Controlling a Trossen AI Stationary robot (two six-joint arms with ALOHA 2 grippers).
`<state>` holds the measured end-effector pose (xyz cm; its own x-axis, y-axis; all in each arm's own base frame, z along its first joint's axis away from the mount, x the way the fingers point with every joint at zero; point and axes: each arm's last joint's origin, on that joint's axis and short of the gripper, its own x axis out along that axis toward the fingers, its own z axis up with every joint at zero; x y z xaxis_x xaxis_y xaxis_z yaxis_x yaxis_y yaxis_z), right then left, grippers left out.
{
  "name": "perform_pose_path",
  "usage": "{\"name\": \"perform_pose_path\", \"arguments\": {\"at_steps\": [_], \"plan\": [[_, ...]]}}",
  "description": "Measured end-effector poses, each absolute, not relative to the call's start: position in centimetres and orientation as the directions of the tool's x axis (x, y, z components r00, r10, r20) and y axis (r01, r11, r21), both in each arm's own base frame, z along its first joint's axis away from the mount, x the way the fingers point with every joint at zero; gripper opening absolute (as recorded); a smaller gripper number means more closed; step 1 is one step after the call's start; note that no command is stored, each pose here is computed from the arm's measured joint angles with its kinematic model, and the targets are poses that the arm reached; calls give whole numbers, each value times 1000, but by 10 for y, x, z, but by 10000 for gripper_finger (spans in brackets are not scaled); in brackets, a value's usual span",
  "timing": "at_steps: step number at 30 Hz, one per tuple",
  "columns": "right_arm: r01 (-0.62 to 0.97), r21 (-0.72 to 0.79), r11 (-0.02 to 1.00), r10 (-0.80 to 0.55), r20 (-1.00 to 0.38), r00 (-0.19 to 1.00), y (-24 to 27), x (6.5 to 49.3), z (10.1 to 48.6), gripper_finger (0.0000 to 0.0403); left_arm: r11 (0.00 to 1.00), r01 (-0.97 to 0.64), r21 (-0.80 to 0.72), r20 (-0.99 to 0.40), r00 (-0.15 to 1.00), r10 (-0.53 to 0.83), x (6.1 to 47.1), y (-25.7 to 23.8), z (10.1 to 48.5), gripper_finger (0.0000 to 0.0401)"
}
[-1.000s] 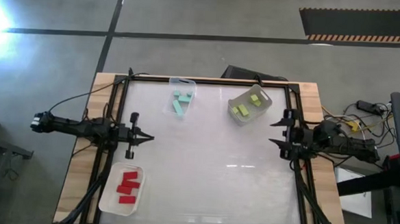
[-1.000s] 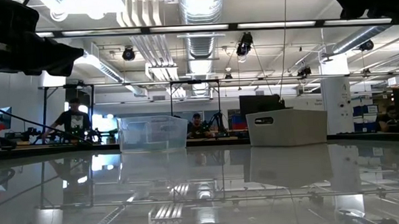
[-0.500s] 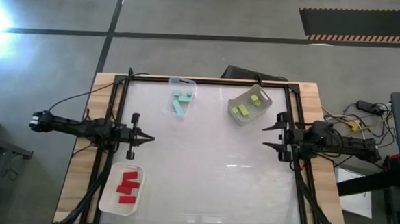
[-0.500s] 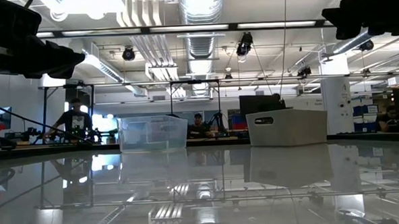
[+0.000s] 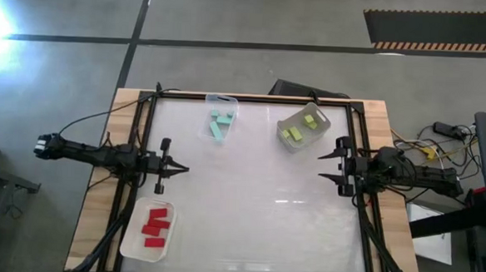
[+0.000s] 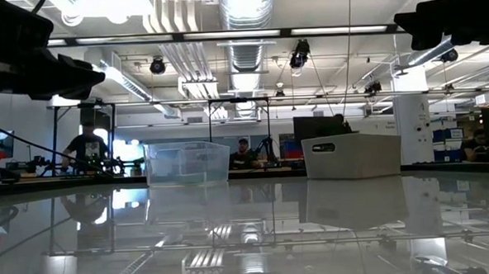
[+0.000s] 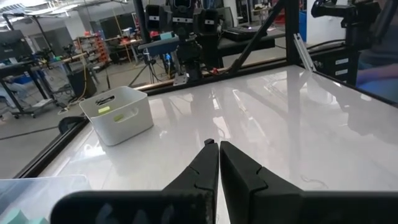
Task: Sort & place blocks by color
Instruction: Return to Home Position
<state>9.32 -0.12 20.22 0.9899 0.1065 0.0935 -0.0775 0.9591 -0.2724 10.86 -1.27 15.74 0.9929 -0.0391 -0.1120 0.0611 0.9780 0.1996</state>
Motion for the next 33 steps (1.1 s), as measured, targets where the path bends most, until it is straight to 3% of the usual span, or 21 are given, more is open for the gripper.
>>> {"name": "perform_pose_path", "arguments": {"at_steps": [33], "plan": [[-77,-273,959,107,94,990,-1,93,202,226,976,72,203,-164,986,-38,111,-13,153,0]]}}
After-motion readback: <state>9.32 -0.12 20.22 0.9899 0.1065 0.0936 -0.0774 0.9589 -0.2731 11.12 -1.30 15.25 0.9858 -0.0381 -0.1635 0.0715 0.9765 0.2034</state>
